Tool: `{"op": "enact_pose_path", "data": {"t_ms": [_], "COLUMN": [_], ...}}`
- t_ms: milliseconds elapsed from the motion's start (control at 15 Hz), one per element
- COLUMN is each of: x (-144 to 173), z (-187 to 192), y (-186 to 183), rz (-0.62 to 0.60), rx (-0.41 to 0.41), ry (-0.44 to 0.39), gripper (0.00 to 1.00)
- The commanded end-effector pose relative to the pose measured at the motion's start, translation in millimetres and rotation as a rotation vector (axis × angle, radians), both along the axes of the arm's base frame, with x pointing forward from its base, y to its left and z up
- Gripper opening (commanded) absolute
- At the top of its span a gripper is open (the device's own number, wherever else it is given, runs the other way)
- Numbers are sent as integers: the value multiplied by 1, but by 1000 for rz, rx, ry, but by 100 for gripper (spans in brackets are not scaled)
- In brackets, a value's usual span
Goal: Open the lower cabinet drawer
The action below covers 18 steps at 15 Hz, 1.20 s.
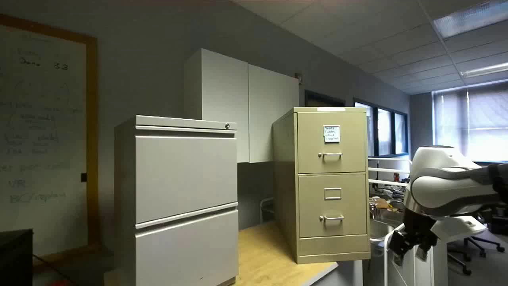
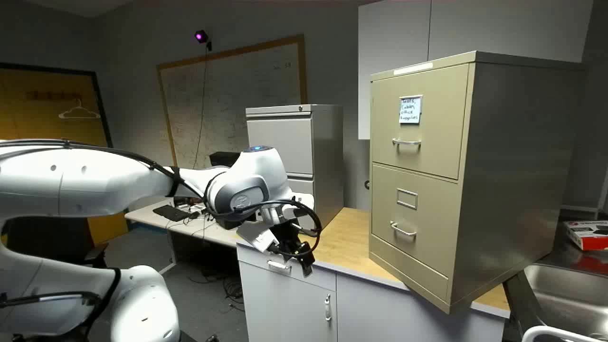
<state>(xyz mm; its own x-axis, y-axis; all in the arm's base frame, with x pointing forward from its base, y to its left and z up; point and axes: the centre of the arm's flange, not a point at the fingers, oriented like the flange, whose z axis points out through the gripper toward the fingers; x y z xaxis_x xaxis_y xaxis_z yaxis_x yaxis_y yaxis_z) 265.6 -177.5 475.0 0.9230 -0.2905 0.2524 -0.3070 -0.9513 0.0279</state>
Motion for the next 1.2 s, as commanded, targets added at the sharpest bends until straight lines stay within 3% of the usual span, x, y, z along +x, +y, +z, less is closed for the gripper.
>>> {"op": "enact_pose_path", "data": {"t_ms": [0, 733, 1133], "x": [0, 2, 24], "z": [0, 0, 9], "y": [0, -1, -3], "rz": [0, -20, -86], "rx": [0, -3, -6], "ry": [0, 1, -21], "gripper": [100, 100, 100]}}
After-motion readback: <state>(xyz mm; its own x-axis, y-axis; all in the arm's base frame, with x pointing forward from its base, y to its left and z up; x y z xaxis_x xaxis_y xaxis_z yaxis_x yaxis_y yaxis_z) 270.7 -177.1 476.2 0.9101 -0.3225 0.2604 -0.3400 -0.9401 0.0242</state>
